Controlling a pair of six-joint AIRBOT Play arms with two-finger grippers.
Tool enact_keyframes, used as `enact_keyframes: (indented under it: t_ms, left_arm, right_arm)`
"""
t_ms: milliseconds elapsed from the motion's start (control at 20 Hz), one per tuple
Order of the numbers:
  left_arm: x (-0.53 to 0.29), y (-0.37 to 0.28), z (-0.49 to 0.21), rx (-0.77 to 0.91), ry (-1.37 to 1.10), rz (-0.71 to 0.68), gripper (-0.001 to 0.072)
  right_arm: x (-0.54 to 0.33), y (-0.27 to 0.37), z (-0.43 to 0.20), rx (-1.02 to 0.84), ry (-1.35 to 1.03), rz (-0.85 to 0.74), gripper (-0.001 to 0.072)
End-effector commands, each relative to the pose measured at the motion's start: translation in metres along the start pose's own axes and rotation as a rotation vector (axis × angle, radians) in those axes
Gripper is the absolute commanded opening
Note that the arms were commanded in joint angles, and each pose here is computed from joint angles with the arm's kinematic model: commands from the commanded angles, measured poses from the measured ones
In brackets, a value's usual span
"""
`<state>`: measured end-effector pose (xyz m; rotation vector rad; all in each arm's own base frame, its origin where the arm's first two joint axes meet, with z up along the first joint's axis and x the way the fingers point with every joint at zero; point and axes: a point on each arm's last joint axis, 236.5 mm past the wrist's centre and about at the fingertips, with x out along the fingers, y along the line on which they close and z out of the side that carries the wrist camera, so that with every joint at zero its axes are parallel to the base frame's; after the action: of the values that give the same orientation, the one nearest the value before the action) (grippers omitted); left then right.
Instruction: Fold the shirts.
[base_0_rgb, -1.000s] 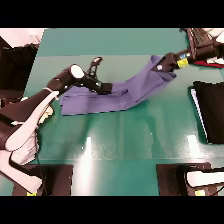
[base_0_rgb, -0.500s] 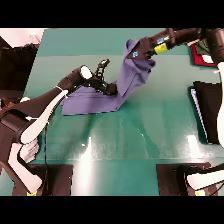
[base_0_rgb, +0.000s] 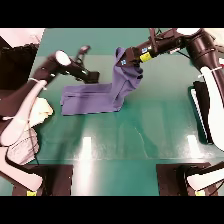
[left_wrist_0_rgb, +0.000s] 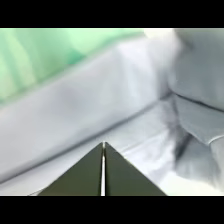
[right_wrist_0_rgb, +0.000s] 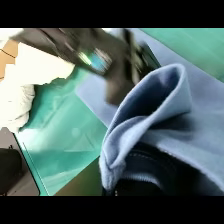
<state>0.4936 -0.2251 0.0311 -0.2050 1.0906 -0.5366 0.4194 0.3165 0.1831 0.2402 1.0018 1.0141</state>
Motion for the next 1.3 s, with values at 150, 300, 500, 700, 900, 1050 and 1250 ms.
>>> enact_keyframes:
  t_ms: [150,300,500,700,900,1050,1250]
  left_arm:
    - [-0.149,0.077,0.022,0.02,-0.138,0.255,0.0025]
    - [-0.198,0.094,0.015,-0.015,-0.17,0.309,0.0025]
    - [-0.223,0.096,0.007,-0.034,-0.178,0.326,0.0025]
    - [-0.222,0.095,0.005,-0.037,-0.169,0.32,0.0025]
    - [-0.221,0.095,0.002,-0.039,-0.154,0.319,0.0025]
    - [-0.221,0.095,0.001,-0.039,-0.153,0.318,0.0025]
    - [-0.214,0.093,0.0,-0.05,-0.15,0.296,0.0026]
  right_arm:
    - [0.049,0.036,0.004,-0.068,-0.025,0.045,0.0014]
    - [0.1,0.053,-0.004,-0.118,-0.02,0.079,0.0016]
    - [0.188,0.078,-0.007,-0.231,-0.111,0.099,0.0182]
    - [0.234,0.119,-0.007,-0.259,-0.156,0.182,0.0576]
    - [0.196,0.077,-0.011,-0.218,-0.122,0.099,0.0575]
    - [0.141,0.013,-0.015,-0.1,-0.065,0.021,0.0573]
    - [0.085,-0.083,-0.043,0.195,-0.005,-0.065,0.0572]
